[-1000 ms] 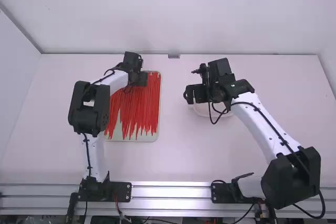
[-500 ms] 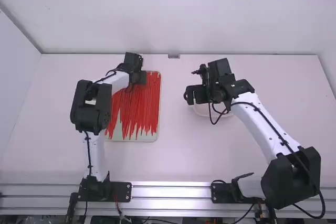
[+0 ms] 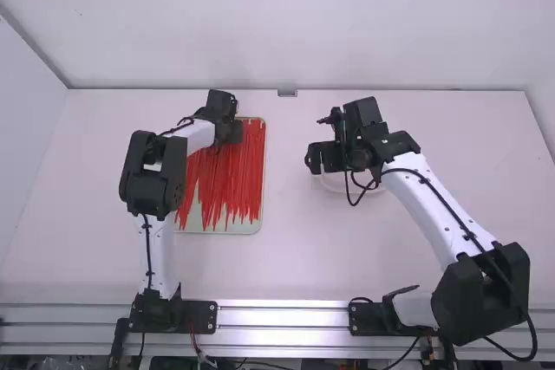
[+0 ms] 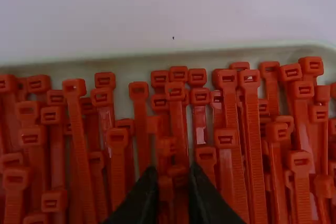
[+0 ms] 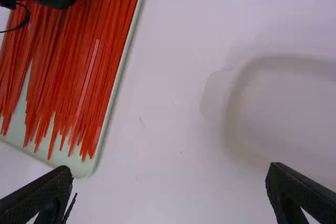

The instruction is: Fasten the cable tie

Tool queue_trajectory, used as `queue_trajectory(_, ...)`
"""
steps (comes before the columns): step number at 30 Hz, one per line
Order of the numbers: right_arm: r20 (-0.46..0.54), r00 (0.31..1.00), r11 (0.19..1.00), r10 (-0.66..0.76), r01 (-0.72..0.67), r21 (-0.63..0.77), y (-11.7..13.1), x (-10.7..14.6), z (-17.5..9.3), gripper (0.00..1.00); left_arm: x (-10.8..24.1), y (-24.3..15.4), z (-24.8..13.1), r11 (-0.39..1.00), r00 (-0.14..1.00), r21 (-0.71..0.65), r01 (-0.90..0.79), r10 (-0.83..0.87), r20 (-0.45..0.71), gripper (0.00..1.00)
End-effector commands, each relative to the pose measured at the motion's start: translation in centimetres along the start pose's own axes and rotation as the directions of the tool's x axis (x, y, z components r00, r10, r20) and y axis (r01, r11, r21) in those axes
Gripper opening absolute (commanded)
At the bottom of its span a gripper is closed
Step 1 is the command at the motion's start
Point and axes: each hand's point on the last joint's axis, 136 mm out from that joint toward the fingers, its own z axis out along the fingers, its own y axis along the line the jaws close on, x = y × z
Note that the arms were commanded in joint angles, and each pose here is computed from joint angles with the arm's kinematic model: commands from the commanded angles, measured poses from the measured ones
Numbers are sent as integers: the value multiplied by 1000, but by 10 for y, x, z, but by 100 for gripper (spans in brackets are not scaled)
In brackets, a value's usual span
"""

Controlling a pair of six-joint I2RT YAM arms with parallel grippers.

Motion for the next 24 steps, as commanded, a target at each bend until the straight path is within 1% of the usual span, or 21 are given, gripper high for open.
queue_trajectory(1,28,1000,1000,-3,3,4,1,-11,-6,98,-1,-6,3,1000,1000,12,-4,4,-3,17)
queue_trajectory(3,28,1000,1000,-3,3,4,1,-11,-6,98,-1,-7,3,1000,1000,13,-5,5,-2,27)
queue_trajectory(7,28,1000,1000,-4,3,4,1,-11,-6,98,-2,-6,3,1000,1000,6,-4,4,1,29)
queue_trajectory(11,28,1000,1000,-4,3,4,1,-11,-6,98,-1,0,3,1000,1000,-16,18,-19,-5,24)
queue_trajectory(12,28,1000,1000,-4,3,4,1,-11,-6,98,-1,0,3,1000,1000,-16,18,-19,-5,24)
queue_trajectory(13,28,1000,1000,-3,3,4,1,-11,-6,98,0,1,3,1000,1000,-18,21,-21,-8,18)
queue_trajectory(15,28,1000,1000,-4,3,4,1,-11,-6,98,0,1,3,1000,1000,-17,23,-23,-7,13)
queue_trajectory(21,28,1000,1000,-2,2,5,1,-11,-6,98,0,1,3,1000,1000,-17,25,-25,-8,6)
queue_trajectory(23,28,1000,1000,-2,2,5,1,-11,-6,98,-1,1,2,999,999,-17,38,-39,-6,2)
queue_trajectory(24,28,1000,1000,-2,2,5,1,-11,-6,98,-1,1,2,999,999,-17,39,-39,-6,2)
